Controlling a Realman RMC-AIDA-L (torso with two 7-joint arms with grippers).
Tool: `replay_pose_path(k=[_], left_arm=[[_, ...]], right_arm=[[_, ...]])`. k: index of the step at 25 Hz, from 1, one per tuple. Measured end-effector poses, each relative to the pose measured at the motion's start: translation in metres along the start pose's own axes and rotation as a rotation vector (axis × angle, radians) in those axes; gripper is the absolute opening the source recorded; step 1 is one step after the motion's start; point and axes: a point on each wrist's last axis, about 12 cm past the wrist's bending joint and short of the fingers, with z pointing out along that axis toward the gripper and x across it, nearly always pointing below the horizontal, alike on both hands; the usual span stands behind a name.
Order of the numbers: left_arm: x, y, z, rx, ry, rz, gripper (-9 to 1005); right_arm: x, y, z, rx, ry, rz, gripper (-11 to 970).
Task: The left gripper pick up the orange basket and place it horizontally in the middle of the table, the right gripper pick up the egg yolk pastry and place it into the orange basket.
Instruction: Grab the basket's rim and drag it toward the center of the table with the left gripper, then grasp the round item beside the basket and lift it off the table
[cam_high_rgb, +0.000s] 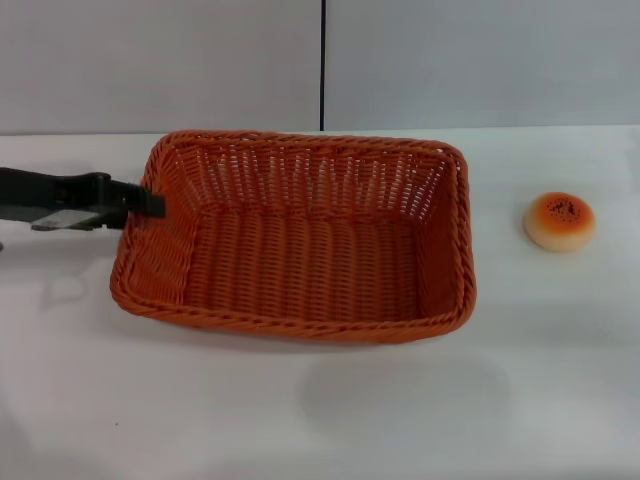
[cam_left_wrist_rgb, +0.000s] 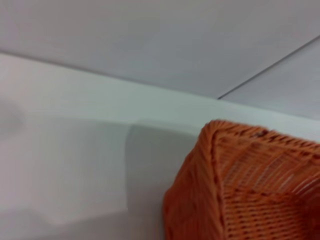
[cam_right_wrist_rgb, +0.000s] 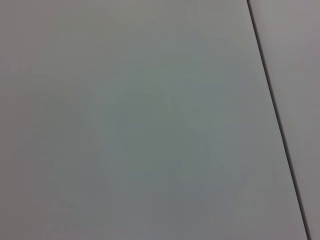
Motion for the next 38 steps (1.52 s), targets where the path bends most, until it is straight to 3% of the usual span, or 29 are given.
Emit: replay_pose_path(k=[4, 7, 9, 15, 18, 19, 20, 21, 25, 29, 38], left_arm=[[0.002, 0.010, -0.007, 0.075, -0.059, -0.014, 683], [0.004, 0.017, -0.011, 0.087, -0.088, -0.023, 735], [0.007, 0.031, -0.022, 0.091, -0.163, -0.016, 770], [0.023, 0.055, -0.037, 0.156, -0.359, 0.029, 770], [0.023, 0.055, -0.037, 0.156, -0.359, 0.029, 769], [0.041, 0.070, -0.041, 0.210, -0.500, 0.045, 769], [0.041, 0.070, -0.041, 0.210, -0.500, 0.045, 769], [0.052, 0.077, -0.040, 0.242, -0.573, 0.052, 769], [0.068, 0.085, -0.042, 0.245, -0.665, 0.094, 770], [0.075, 0.089, -0.037, 0.239, -0.676, 0.092, 770], [0.079, 0.089, -0.031, 0.241, -0.664, 0.104, 770]], right_arm=[[0.000, 0.000, -0.002, 0.001, -0.001, 0.001, 409], [0.000, -0.001, -0.003, 0.002, -0.002, 0.001, 408], [0.000, -0.002, -0.005, -0.035, 0.020, -0.007, 408], [-0.010, -0.021, -0.014, -0.149, 0.136, 0.057, 407], [-0.020, -0.035, -0.021, -0.186, 0.224, 0.134, 407], [-0.029, -0.045, -0.023, -0.212, 0.304, 0.196, 407], [-0.029, -0.045, -0.023, -0.212, 0.304, 0.196, 407], [-0.034, -0.049, -0.023, -0.223, 0.358, 0.226, 406], [-0.051, -0.063, -0.020, -0.223, 0.593, 0.347, 406], [-0.051, -0.057, -0.008, -0.241, 0.805, 0.443, 408], [-0.046, -0.055, 0.016, -0.215, 1.092, 0.491, 410]])
